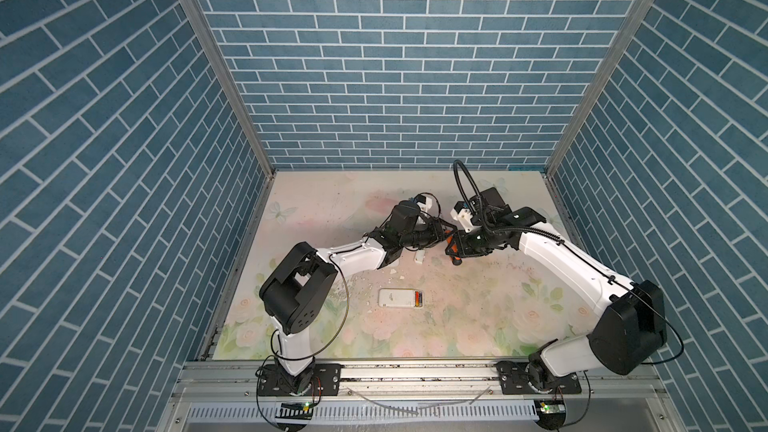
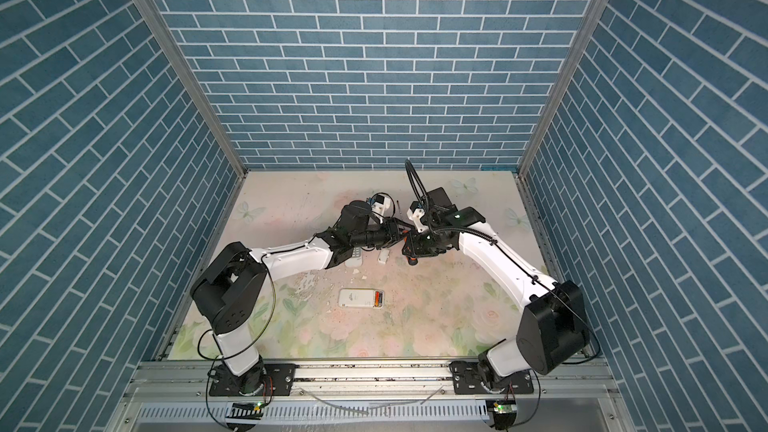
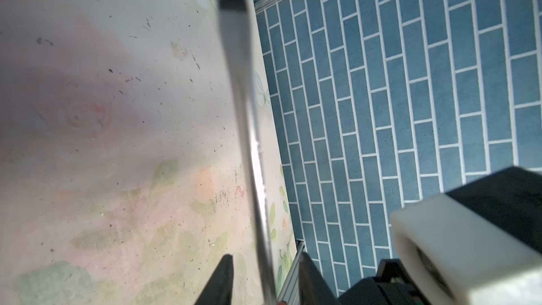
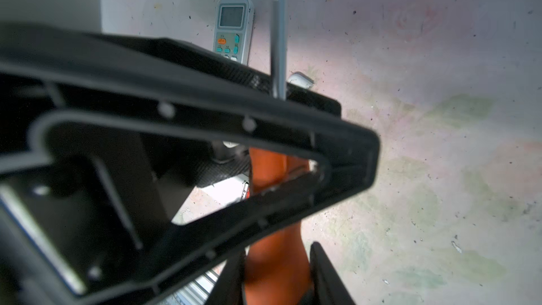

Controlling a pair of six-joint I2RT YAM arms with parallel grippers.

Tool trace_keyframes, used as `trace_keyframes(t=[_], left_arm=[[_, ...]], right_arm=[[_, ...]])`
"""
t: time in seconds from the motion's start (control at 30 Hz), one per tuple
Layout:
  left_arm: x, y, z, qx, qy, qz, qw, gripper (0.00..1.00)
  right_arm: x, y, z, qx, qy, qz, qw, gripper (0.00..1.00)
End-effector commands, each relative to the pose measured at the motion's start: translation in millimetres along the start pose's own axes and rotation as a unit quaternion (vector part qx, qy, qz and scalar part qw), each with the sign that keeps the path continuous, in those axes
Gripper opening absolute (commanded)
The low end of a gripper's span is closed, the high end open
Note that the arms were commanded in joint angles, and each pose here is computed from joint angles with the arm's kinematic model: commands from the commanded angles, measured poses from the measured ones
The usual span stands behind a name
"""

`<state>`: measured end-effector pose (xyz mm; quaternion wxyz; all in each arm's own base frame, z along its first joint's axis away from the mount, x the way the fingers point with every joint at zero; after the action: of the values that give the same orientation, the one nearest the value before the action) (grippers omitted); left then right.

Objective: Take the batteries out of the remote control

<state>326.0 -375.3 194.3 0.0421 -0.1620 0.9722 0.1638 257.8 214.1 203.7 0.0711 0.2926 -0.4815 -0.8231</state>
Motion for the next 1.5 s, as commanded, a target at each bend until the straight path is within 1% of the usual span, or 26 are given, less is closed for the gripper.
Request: trace_keyframes(t=[0.0,0.07,0.1,0.23,0.27,0.3,0.4,0.47,0.57,0.73,0.8,0.93,1.0,1.07,1.2,1.33,1.47], left_arm=[[2,-1,-5,0.014,-0.003,0.004,1.0,0.29],[2,-2,-5,0.021,-0.002,0.005,1.0,0.21],[2,-3,-4,0.024,0.011,0.005,1.0,0.18],[-2,-3,-2,0.038,0.026,0.003,0.999,0.0],[-4,-3,-1,0.04,0.029,0.002,0.999,0.0],[-6,-2,-1,0.041,0.03,-0.002,0.999,0.0],[-19,4,-4,0.051,0.041,-0.021,0.998,0.0],[-31,8,-9,0.07,0.055,-0.037,0.995,0.0],[-49,15,-21,0.096,0.07,-0.057,0.991,0.0],[-70,24,-42,0.134,0.097,-0.088,0.982,0.0],[-76,26,-49,0.152,0.112,-0.098,0.977,0.0],[-86,29,-67,0.186,0.128,-0.112,0.968,0.0],[-89,30,-78,0.195,0.128,-0.112,0.966,0.0],[-89,33,-88,0.202,0.122,-0.111,0.965,0.0],[-86,40,-94,0.199,0.116,-0.11,0.967,0.0],[-83,43,-94,0.201,0.118,-0.109,0.966,0.0],[-79,43,-95,0.202,0.12,-0.107,0.966,0.0]], right_arm=[[-22,13,9,-0.005,0.011,-0.036,0.999,0.0],[-22,14,8,-0.001,0.011,-0.038,0.999,0.0],[-22,15,8,0.001,0.01,-0.039,0.999,0.0],[-24,19,6,0.011,0.005,-0.05,0.999,0.04],[-25,21,6,0.014,0.004,-0.054,0.998,0.07],[-26,22,6,0.017,0.001,-0.06,0.998,0.12],[-29,25,3,0.026,-0.01,-0.084,0.996,0.32],[-32,29,1,0.034,-0.022,-0.115,0.992,0.46],[-37,38,1,0.033,-0.042,-0.181,0.982,0.55],[-45,53,-1,0.037,-0.069,-0.278,0.957,0.58],[-47,56,0,0.04,-0.074,-0.304,0.949,0.58],[-59,56,13,0.019,-0.058,-0.347,0.936,0.58],[-68,59,14,0.022,-0.052,-0.367,0.928,0.59],[-74,61,14,0.026,-0.05,-0.381,0.923,0.59],[-85,68,15,0.029,-0.04,-0.409,0.911,0.59],[-95,66,17,0.025,-0.034,-0.415,0.909,0.56],[-103,66,20,0.017,-0.029,-0.419,0.908,0.51]])
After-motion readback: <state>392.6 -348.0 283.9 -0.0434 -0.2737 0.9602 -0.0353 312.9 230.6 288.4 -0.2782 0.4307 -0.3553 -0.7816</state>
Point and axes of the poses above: each gripper's point midway between its finger pads, its own y axis back along the fingers, its own z axis along the line the jaws close on, x = y × z, the point moved 4 cm from there along y, back along the fingers, and after that the axes turned 11 degrees about y, right-handed, at the moved point
